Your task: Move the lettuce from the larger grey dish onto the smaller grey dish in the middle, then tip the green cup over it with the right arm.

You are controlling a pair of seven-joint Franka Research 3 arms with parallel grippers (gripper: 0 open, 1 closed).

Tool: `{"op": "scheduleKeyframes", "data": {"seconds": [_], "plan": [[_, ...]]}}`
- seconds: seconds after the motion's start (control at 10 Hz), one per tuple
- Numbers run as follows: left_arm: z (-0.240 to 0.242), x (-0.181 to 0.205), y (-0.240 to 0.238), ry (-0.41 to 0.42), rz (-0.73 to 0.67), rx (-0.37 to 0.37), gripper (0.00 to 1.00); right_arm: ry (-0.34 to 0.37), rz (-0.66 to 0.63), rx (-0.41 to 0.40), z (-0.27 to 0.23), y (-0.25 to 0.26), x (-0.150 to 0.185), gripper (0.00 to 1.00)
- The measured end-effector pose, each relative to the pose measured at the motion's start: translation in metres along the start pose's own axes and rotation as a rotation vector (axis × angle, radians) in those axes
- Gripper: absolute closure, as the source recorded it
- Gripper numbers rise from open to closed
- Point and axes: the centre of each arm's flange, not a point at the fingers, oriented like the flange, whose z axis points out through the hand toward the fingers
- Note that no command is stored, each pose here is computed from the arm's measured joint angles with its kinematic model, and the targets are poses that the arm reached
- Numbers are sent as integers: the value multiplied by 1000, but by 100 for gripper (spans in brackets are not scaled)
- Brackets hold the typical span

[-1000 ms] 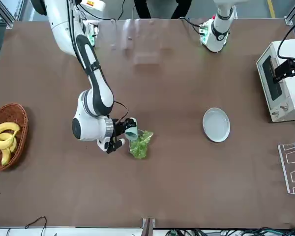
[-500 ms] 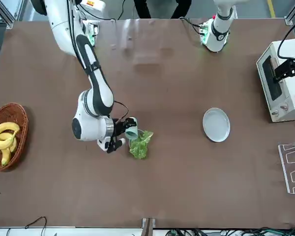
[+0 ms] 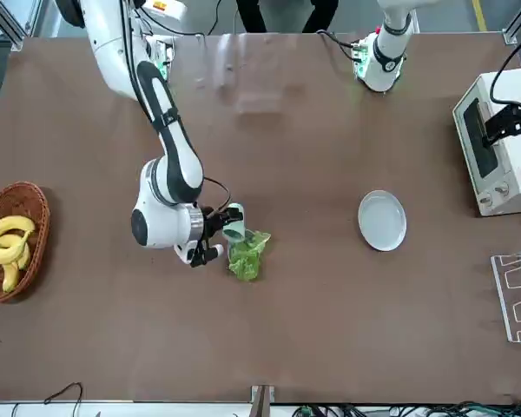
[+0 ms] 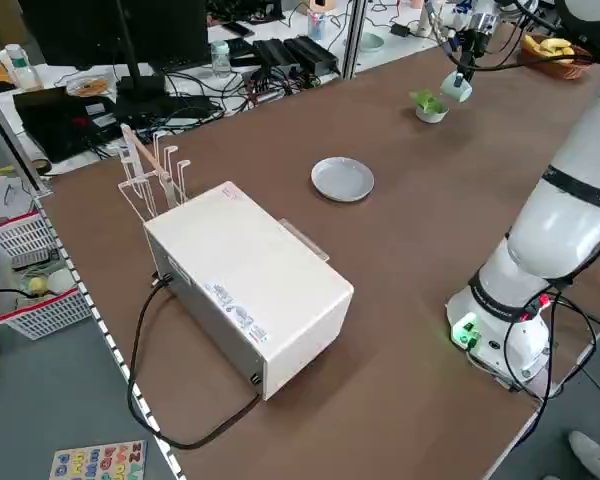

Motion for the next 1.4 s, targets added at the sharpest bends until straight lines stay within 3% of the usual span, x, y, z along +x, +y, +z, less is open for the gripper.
{"op": "scheduleKeyframes", "data": {"seconds": [1.4], "plan": [[0, 1, -1, 6, -2, 0, 0, -96, 288, 59, -2, -22, -6, 31]]}}
